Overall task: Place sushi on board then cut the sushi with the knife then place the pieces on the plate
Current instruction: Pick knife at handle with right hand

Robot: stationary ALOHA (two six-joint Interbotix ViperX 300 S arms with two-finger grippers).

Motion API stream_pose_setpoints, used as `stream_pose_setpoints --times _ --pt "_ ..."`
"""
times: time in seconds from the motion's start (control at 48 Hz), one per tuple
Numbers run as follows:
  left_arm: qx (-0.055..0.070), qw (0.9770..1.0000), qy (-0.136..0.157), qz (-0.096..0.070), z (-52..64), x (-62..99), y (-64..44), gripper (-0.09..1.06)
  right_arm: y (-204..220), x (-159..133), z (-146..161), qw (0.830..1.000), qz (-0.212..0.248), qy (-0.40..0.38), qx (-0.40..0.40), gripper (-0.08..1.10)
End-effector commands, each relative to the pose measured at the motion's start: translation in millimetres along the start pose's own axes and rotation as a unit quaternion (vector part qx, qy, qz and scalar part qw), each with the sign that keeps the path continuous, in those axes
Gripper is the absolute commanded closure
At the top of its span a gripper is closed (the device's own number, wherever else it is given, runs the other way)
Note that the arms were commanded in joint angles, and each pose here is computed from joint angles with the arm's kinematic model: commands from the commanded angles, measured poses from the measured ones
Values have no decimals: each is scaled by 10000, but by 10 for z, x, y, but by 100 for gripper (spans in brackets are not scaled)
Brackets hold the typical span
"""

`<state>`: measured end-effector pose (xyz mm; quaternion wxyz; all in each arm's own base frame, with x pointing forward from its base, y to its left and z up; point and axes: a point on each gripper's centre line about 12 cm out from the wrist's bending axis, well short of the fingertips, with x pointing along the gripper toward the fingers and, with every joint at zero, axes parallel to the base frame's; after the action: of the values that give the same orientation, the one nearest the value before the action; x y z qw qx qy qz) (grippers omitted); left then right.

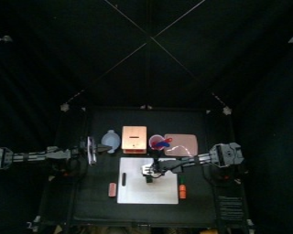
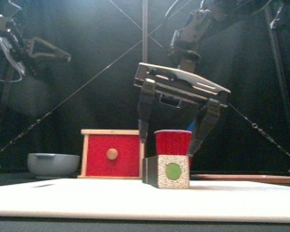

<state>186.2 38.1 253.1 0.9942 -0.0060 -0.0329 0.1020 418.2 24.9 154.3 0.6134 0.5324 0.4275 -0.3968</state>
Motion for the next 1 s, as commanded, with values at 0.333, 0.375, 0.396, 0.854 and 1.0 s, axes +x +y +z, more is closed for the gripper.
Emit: stream_pose_setpoints --times 0.333,0.375,0.396,0.854,1.0 --pt "36 9998 -215 8 137 41 3 90 202 -617 76 9714 802 -731 -2111 0" --pt "36 9997 -246 8 156 48 3 90 210 -643 87 9640 860 -840 -2371 0" --pt "36 9997 -253 8 162 49 3 90 214 -665 99 9594 894 -915 -2515 0" --pt "-36 9988 -491 36 254 57 12 90 -142 -1203 364 8557 1672 -2360 -4291 0" --pt "-173 9986 -491 58 256 60 13 90 -327 -1392 453 8379 1836 -2645 -4408 0"
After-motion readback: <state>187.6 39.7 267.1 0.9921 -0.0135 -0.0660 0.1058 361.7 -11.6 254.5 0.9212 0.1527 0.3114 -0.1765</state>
